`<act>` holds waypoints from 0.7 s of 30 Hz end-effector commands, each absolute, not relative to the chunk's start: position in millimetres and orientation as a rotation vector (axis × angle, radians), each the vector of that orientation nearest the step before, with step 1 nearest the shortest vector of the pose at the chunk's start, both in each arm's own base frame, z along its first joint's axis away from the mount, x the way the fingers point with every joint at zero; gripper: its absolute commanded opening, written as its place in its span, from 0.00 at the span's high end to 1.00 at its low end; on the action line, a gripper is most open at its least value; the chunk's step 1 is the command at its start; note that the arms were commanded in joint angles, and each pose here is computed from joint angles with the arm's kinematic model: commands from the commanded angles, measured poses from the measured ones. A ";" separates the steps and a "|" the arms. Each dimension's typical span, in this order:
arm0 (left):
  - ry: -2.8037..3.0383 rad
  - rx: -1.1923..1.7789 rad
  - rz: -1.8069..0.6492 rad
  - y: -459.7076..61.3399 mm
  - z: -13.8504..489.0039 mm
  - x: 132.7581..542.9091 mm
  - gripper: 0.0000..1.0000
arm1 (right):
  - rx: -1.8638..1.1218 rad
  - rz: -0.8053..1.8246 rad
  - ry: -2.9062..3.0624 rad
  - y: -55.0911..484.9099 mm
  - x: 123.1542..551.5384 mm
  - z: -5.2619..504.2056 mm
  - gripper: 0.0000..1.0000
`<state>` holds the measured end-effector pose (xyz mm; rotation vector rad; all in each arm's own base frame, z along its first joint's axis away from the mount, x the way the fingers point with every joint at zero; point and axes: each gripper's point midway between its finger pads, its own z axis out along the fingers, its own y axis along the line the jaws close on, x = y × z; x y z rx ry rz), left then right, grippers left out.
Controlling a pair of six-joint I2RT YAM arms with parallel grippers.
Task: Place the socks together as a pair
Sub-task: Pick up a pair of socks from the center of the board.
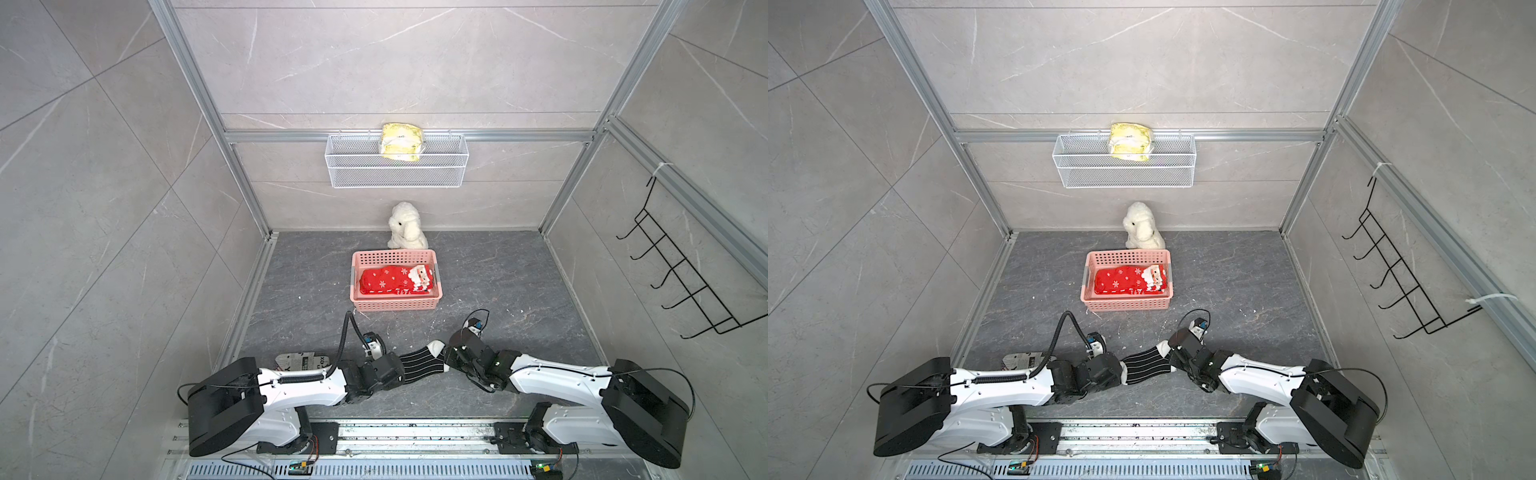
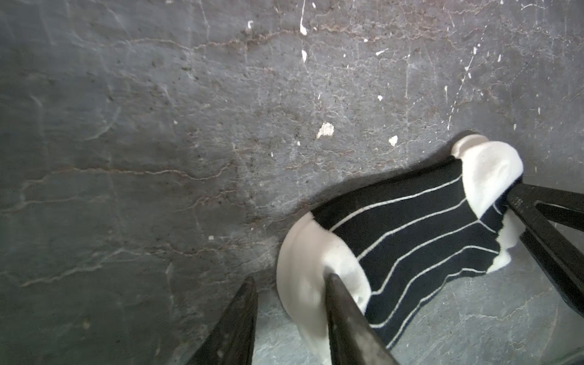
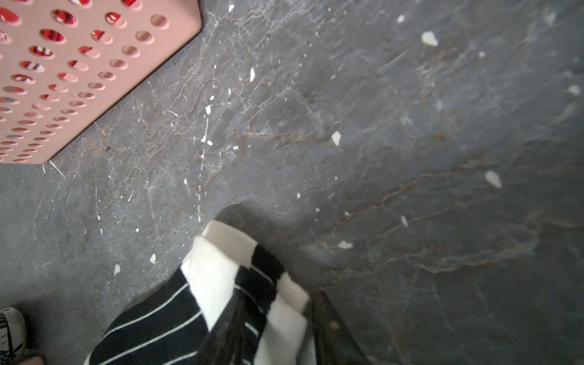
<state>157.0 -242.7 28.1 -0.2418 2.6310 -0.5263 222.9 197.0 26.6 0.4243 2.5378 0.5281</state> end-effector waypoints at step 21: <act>2.648 -0.151 -0.508 -255.1 12.3 159.6 0.91 | 0.428 0.515 2.555 195.3 221.7 13.9 0.94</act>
